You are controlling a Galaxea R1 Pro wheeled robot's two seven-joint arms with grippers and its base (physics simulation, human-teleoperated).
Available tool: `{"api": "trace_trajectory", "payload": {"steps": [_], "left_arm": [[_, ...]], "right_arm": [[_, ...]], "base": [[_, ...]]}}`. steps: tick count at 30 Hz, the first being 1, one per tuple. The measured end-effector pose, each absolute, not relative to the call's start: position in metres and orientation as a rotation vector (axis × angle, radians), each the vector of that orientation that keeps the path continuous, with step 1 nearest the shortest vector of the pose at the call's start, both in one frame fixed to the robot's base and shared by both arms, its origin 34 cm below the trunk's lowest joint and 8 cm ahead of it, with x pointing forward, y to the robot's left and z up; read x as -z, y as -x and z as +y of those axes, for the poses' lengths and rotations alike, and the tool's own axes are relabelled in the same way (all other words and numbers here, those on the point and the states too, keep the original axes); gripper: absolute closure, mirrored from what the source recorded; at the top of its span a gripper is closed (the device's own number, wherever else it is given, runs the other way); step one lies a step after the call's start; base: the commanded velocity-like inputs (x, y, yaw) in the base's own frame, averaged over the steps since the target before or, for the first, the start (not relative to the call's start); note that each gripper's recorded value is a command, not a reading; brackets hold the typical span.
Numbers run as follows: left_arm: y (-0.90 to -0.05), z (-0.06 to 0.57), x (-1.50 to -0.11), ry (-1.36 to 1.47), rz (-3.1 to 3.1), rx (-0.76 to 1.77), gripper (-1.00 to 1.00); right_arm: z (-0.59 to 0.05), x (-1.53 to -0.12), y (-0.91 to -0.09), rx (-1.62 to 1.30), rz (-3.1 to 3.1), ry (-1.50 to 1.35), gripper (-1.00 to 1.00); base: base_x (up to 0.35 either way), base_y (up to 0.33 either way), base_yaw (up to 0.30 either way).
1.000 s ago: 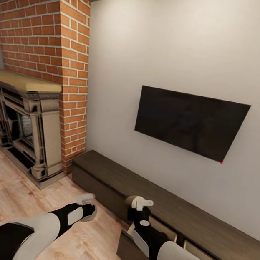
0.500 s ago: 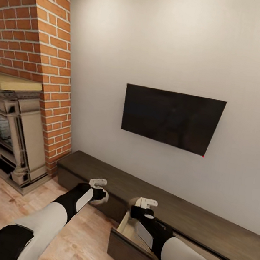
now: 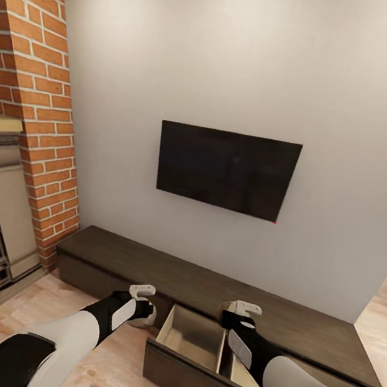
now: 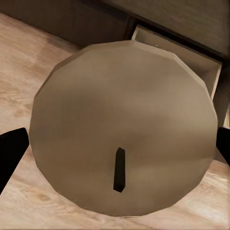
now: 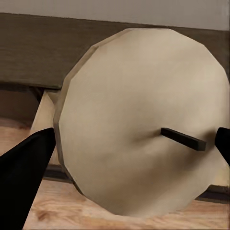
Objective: Place each of the two pumpkins and all three candles from the living room inside a cabinet in the living room (use any cabinet), then make sure every cabinet is closed, and position the cauldron so it is next to a table in the living room.
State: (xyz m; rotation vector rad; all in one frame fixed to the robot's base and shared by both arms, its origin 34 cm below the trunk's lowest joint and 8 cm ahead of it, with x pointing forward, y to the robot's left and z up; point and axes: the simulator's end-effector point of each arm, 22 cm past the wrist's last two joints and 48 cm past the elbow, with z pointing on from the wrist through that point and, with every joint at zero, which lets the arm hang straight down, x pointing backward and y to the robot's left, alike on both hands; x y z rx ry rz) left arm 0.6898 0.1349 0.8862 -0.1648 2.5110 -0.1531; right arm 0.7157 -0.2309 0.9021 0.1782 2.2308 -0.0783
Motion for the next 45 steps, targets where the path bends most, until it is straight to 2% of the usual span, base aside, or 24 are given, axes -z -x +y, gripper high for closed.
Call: {"api": "trace_trajectory", "payload": {"steps": [28,36,45], "left_arm": [[-0.6876,0.1386,-0.8791,0.186,2.485,0.139,1.0],[-0.6862,0.1389,-0.8777,0.184,2.488,0.138,1.0],[-0.6857,0.139,-0.8771,0.184,2.489,0.137,1.0]], "right_arm": [[-0.2304,-0.9004,-0.7147,0.082,2.232,-0.182,1.0],[-0.2301,-0.9009,-0.7149,0.083,2.231,-0.178,1.0],[-0.2301,-0.9007,-0.7148,0.083,2.231,-0.178,1.0]], "base": [[0.0,0.0,-0.242],[0.0,-0.055,-0.103],[0.0,-0.258,-0.007]]}}
